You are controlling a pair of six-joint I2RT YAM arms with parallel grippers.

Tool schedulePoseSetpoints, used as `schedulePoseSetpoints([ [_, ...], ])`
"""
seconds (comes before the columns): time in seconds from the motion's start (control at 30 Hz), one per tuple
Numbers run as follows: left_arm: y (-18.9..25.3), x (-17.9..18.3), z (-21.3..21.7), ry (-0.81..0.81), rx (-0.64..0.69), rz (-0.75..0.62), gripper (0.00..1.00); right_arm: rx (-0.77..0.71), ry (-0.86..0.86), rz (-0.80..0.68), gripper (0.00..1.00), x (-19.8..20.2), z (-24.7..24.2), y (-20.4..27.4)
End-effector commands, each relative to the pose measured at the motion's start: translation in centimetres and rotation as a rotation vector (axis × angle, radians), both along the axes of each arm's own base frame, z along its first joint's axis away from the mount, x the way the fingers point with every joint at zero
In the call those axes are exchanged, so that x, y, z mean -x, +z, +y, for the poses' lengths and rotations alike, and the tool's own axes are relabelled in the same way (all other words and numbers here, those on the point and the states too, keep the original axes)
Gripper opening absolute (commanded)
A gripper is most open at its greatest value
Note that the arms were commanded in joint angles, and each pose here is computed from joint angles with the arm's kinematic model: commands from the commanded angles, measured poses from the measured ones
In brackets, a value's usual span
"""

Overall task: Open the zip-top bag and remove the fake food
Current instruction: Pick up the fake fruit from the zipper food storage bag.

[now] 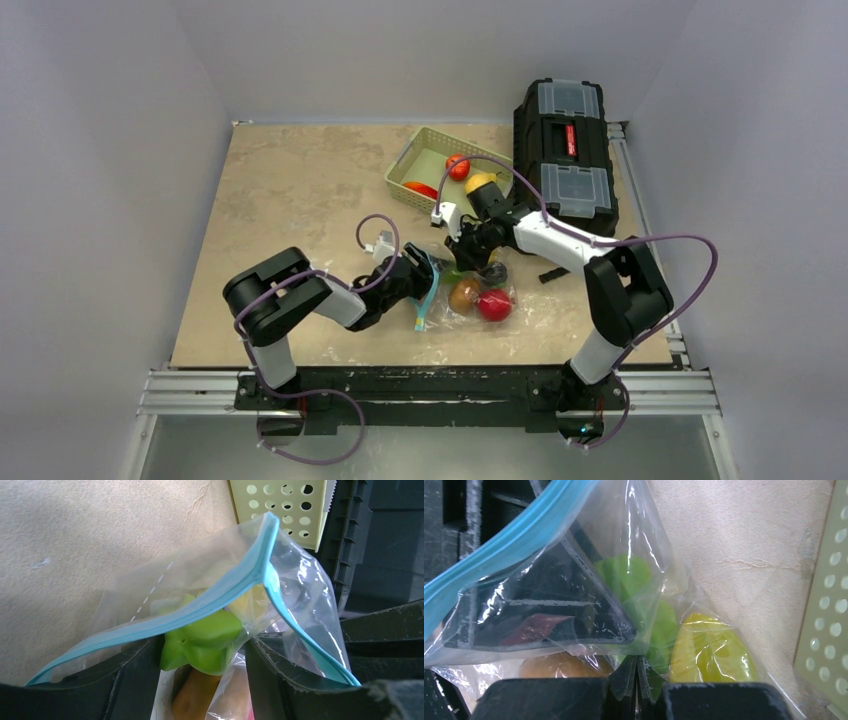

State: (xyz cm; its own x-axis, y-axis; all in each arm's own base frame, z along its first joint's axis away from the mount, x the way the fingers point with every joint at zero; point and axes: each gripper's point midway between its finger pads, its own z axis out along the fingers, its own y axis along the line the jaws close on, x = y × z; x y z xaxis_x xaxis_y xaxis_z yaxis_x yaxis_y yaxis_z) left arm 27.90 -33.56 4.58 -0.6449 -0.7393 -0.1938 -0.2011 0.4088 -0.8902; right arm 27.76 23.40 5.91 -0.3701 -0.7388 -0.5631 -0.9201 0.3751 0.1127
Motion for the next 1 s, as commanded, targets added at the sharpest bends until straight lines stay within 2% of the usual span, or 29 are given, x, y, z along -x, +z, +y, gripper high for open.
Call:
schedulePoseSetpoints([
  [0.0, 2.3, -0.6, 0.7, 0.029, 0.061, -0.080, 0.58, -0.041, -0.032, -0.008, 0.00, -0.8, 1.1, 1.1],
  [0.17, 3.2, -0.7, 1.4, 0.022, 0.102, -0.155, 0.58, -0.043, -0.069, -0.031, 0.00, -1.5, 0.7, 1.6],
  [0.33, 2.7, -0.8, 1.8, 0.026, 0.120, -0.151, 0.44, -0.022, -0.098, -0.046, 0.00, -2.0, 0.3, 1.4],
  [0.4, 2.6, -0.9, 1.8, 0.024, 0.123, -0.152, 0.43, -0.015, -0.104, -0.043, 0.00, -2.0, 0.2, 1.2],
  [0.53, 2.9, -0.9, 1.3, -0.001, 0.124, -0.164, 0.43, -0.011, -0.095, -0.023, 0.00, -1.8, 0.3, 0.8],
  [0.7, 3.3, -0.9, 0.0, -0.058, 0.128, -0.179, 0.50, 0.009, -0.088, 0.002, 0.00, -1.5, 0.1, 0.0],
  [0.8, 3.6, -1.0, -0.7, -0.084, 0.143, -0.188, 0.51, 0.026, -0.090, 0.015, 0.00, -1.4, 0.0, -0.6],
  [0.93, 3.6, -1.0, -0.9, -0.090, 0.141, -0.188, 0.49, 0.033, -0.086, 0.026, 0.00, -1.2, 0.1, -1.0],
  [0.97, 3.7, -1.1, -0.9, -0.088, 0.139, -0.191, 0.46, 0.033, -0.086, 0.027, 0.00, -1.2, 0.1, -1.0],
])
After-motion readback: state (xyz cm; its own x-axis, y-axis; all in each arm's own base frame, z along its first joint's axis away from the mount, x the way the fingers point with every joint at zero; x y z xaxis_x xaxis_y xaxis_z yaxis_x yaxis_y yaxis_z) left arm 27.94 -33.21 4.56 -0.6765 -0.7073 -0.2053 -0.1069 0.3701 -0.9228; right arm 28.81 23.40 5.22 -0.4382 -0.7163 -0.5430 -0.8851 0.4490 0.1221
